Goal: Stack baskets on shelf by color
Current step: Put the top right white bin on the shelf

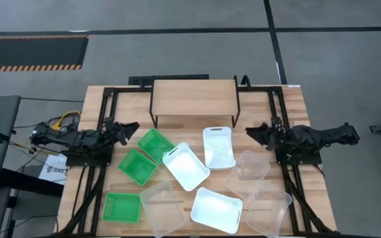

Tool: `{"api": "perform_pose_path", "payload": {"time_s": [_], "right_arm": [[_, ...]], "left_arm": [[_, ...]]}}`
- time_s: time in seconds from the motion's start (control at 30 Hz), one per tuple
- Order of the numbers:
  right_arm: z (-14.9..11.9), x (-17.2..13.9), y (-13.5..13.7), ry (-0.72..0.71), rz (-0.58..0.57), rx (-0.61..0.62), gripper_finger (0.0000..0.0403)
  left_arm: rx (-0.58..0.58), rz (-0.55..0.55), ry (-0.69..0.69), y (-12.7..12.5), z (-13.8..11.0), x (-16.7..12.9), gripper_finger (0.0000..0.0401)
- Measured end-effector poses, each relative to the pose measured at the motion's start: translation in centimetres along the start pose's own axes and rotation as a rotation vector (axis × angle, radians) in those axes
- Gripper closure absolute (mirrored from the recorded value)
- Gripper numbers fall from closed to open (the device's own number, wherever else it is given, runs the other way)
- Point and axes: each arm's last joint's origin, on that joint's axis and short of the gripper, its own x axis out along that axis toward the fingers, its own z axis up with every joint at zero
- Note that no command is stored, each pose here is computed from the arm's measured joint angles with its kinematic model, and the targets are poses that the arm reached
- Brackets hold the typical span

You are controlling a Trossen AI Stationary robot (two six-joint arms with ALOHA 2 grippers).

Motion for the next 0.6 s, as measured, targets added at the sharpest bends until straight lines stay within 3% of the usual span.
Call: {"api": "perform_pose_path", "payload": {"time_s": [0.1,0.33,0.6], "right_arm": [[0.4,0.0,0.2,-0.053,0.002,0.077,0.0177],[0.9,0.1,-0.2,-0.154,-0.071,0.107,0.0177],[1.2,0.1,-0.3,-0.183,-0.077,0.190,0.0177]], "left_arm": [[-0.004,0.007,-0.010,0.0,0.0,0.0,0.0216],[-0.179,0.020,-0.040,0.0,0.2,0.0,0.0216],[-0.366,-0.121,-0.100,-1.3,1.4,-0.2,0.0216]]}}
